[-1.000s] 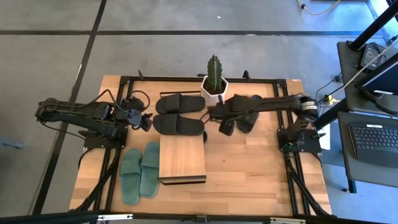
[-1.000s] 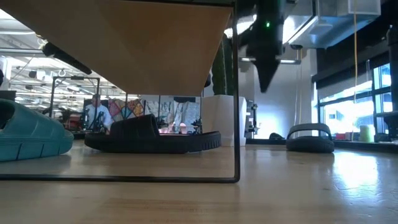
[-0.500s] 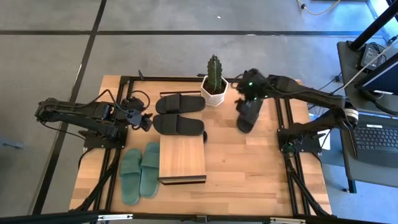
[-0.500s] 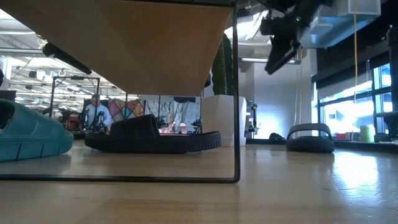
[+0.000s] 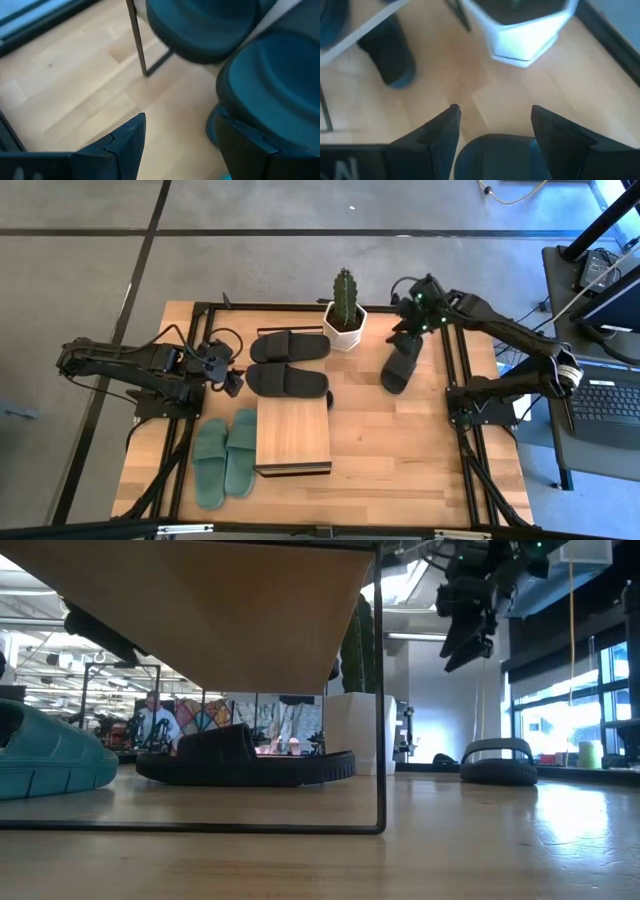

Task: Pick and place slides into the shelf
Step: Put the black slides under the shelf

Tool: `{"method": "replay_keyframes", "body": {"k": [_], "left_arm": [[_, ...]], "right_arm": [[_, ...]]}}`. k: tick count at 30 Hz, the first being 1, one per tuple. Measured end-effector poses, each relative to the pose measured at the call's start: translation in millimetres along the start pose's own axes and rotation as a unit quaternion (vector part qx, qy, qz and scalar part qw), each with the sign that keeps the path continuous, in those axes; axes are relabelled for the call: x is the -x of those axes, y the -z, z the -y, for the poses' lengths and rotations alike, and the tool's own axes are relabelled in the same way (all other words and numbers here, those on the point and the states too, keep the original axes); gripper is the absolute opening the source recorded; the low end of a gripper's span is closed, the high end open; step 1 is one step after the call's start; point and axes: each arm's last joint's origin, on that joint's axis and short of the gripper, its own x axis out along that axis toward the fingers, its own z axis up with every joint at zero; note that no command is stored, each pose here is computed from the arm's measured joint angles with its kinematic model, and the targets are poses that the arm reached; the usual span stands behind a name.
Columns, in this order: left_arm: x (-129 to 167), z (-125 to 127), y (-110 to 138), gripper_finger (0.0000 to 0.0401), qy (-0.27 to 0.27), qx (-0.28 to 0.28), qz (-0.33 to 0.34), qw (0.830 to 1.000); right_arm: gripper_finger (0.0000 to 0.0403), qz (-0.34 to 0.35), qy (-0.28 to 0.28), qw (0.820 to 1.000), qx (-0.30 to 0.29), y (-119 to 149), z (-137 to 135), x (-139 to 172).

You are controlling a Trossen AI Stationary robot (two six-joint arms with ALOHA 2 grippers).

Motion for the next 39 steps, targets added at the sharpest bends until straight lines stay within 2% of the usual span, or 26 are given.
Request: {"method": "replay_keyframes", "body": {"k": [7, 15, 19, 24, 28, 32, 39], "left_arm": [[0.1, -3.2, 3.3, 0.0225, -0.013, -0.011, -0.018, 1.000], [0.1, -3.3, 3.3, 0.0225, -0.014, -0.012, -0.018, 1.000], [0.1, -3.3, 3.3, 0.0225, -0.014, -0.012, -0.017, 1.000], [0.2, -3.4, 3.3, 0.0225, -0.014, -0.012, -0.017, 1.000], [0.1, -3.4, 3.3, 0.0225, -0.014, -0.011, -0.017, 1.000], [0.1, -3.4, 3.3, 0.0225, -0.014, -0.011, -0.017, 1.000], [0.1, -3.4, 3.3, 0.0225, -0.015, -0.010, -0.017, 1.000]], "right_arm": [[0.0243, 0.012, 0.014, 0.996, -0.084, 4.3, 36.5, 9.8], [0.0243, -0.083, 0.025, 0.983, -0.162, 19.4, 74.1, -11.4], [0.0243, -0.129, 0.013, 0.978, -0.165, 23.0, 85.1, -33.2], [0.0243, -0.168, -0.040, 0.971, -0.167, 28.0, 95.0, -59.9], [0.0243, -0.207, -0.058, 0.960, -0.180, 34.9, 99.4, -73.2], [0.0243, -0.239, -0.105, 0.947, -0.186, 41.7, 97.1, -79.1], [0.0243, -0.284, -0.131, 0.934, -0.175, 57.3, 88.1, -93.9]]}}
